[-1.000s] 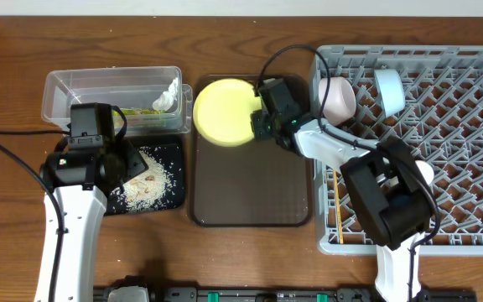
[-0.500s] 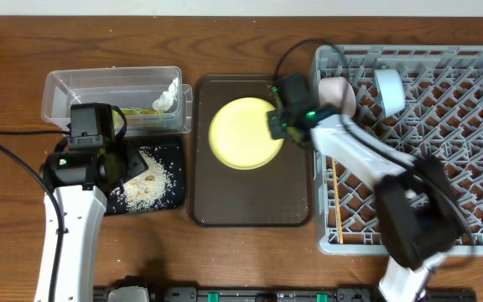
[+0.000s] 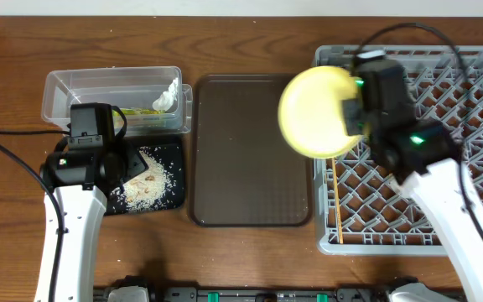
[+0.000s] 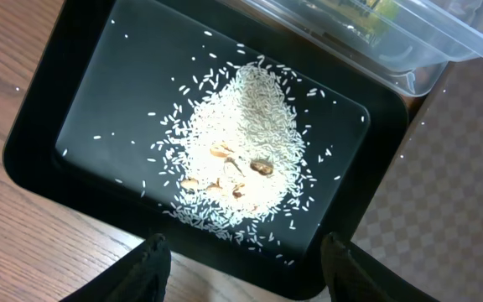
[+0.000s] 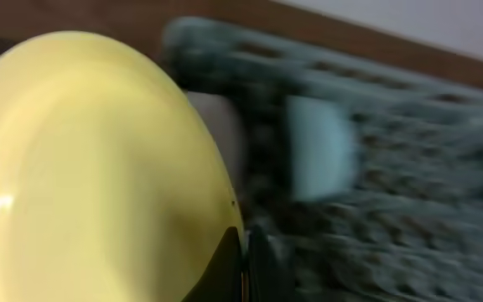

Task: Sort waste into correct bins and load items into the dishwasher rack
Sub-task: 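Stand the yellow plate upright in the rack with the right gripper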

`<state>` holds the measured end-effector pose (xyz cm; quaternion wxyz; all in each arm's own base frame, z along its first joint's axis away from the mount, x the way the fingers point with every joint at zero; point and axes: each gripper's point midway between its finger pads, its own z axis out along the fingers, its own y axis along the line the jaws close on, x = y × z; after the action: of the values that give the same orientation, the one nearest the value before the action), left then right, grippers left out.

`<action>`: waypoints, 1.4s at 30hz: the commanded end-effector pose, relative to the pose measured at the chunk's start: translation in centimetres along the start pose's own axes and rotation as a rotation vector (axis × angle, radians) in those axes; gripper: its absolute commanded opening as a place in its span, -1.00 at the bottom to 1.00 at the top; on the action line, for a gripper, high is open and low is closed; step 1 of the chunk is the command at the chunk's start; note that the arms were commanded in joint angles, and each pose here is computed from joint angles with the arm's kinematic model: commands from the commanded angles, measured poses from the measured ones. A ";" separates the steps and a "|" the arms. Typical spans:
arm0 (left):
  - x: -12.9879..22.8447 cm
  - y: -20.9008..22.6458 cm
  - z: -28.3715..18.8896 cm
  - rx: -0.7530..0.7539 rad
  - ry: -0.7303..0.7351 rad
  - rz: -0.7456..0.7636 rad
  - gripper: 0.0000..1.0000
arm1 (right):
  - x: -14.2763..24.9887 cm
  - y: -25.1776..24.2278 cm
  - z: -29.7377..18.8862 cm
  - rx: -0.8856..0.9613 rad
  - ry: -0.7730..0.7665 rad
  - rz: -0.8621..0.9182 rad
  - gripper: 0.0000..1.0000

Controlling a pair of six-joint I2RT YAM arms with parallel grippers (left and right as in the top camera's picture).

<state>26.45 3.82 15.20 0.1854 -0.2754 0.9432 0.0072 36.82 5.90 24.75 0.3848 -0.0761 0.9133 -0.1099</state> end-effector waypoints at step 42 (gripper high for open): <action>-0.5 0.0 -0.5 0.007 -0.024 0.026 0.49 | 4.0 -0.6 2.1 -0.057 0.163 0.131 0.28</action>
<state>26.48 3.84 15.22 0.1862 -0.2727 0.9439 0.0077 35.63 3.67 19.80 0.2958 -0.0469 0.9455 -0.1277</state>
